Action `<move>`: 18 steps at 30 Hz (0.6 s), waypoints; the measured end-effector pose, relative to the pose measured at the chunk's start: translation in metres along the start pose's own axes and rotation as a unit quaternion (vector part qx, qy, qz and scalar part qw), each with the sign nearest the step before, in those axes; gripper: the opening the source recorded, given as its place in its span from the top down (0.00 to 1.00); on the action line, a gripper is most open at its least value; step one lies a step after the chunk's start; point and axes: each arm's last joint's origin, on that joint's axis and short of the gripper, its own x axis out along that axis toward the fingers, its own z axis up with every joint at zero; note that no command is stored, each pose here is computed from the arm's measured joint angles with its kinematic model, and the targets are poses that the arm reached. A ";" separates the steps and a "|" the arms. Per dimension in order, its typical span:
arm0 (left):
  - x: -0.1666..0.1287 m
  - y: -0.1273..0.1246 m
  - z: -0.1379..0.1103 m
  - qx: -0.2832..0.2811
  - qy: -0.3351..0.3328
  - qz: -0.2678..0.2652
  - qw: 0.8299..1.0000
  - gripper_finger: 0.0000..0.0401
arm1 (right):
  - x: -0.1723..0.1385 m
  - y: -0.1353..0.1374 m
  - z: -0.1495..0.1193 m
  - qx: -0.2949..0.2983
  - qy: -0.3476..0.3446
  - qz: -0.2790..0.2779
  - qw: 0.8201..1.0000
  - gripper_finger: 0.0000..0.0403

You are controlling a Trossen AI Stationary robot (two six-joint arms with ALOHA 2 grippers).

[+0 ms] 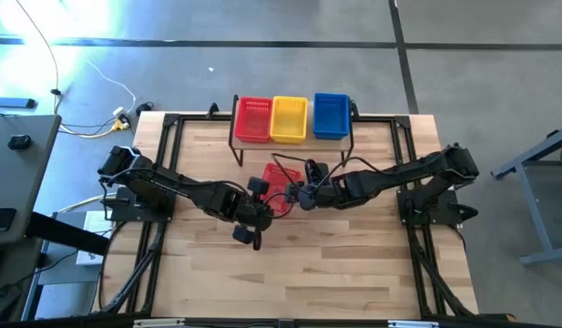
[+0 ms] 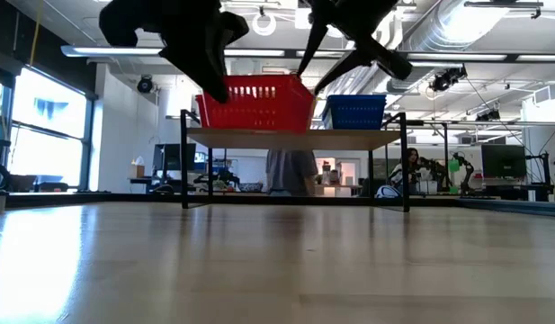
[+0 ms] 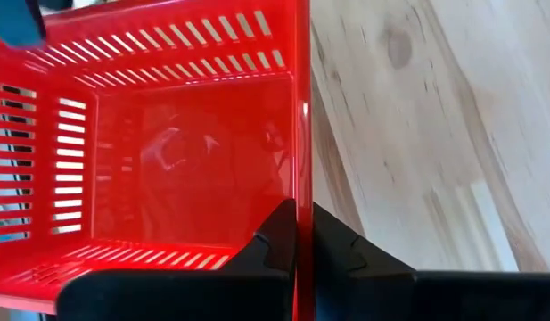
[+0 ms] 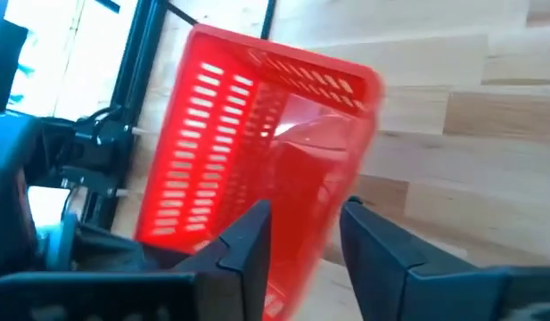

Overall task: Stack baskets on shelf by color
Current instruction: Stack the red bin on the stacked red bins on the shelf

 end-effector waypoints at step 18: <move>-0.054 0.047 -0.025 -0.056 -0.056 0.009 0.997 1.00 | -0.069 0.003 0.041 -0.070 -0.067 0.079 0.992 0.66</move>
